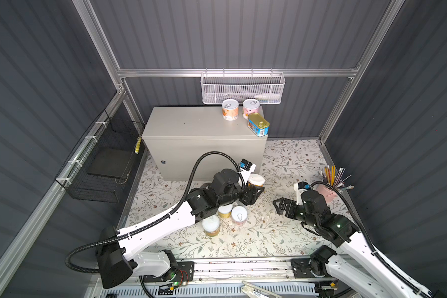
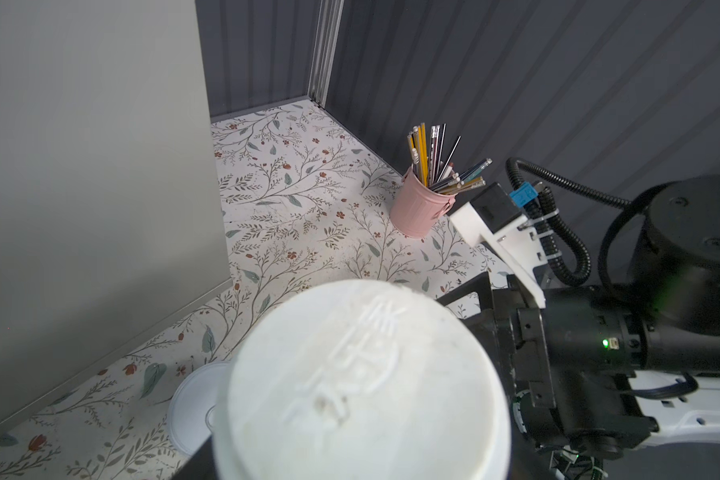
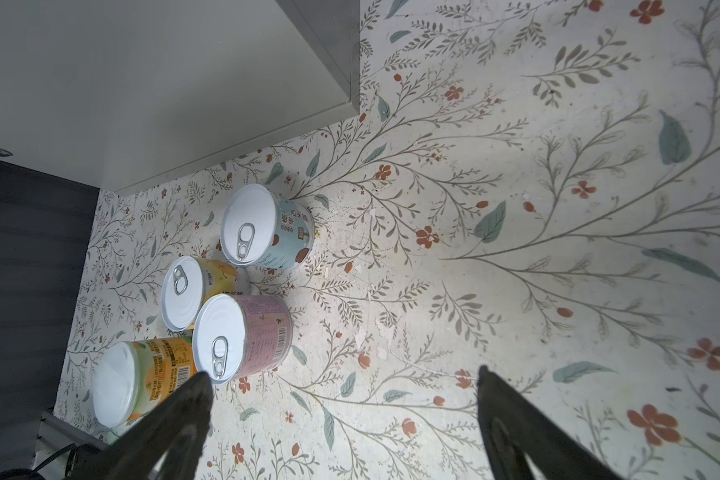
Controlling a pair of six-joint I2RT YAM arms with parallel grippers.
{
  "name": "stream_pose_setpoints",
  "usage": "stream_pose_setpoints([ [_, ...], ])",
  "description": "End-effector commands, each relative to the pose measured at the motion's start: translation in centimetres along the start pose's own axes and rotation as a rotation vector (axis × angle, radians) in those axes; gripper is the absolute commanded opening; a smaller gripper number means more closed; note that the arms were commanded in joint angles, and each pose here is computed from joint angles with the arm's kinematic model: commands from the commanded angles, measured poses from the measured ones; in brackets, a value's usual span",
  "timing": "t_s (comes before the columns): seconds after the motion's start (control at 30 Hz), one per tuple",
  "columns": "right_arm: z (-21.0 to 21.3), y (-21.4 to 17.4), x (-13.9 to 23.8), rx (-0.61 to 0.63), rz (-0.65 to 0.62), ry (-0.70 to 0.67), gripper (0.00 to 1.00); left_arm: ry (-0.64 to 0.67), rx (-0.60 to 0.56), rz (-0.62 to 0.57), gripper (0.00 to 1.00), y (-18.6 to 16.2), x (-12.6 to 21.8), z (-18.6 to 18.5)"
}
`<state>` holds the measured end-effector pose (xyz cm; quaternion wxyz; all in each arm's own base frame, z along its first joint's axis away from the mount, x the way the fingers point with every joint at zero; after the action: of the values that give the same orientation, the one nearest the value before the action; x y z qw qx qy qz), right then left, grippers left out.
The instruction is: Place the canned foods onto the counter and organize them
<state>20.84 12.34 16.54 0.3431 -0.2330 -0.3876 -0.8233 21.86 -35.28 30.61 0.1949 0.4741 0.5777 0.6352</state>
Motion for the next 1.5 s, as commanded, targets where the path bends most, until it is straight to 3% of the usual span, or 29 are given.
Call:
stream_pose_setpoints([
  [0.0, -0.7, -0.2, 0.4, 0.019, -0.002, -0.017, 0.99, 0.029, 0.005, -0.155, 0.51, 6.3, 3.1, 0.1],
  [0.43, -0.4, -0.5, 0.7, 0.003, -0.019, 0.041, 0.99, 0.215, -0.152, -0.237, 0.52, 15.8, 6.4, 2.1],
  [0.6, 0.1, -0.4, 1.6, -0.013, -0.033, 0.082, 0.99, 0.270, -0.120, -0.240, 0.51, 17.8, 6.2, 5.5],
  [1.2, -1.2, -0.5, 2.7, -0.014, -0.061, 0.045, 0.99, 0.404, -0.085, -0.254, 0.51, 18.4, 3.8, 15.9],
  [1.47, -1.7, -0.7, 2.4, -0.016, -0.052, 0.019, 0.99, 0.419, -0.094, -0.251, 0.51, 18.2, 2.5, 18.3],
])
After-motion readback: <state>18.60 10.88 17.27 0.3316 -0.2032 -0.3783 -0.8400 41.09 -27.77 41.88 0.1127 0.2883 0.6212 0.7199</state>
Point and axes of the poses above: each gripper's point midway between its finger pads, its own x axis back along the fingers, its own z axis along the line the jaws close on, y = z × x, the point moved 1 cm from there along x, back along the fingers, and after that the axes turned 11 degrees about -x, right-handed, at the moved point
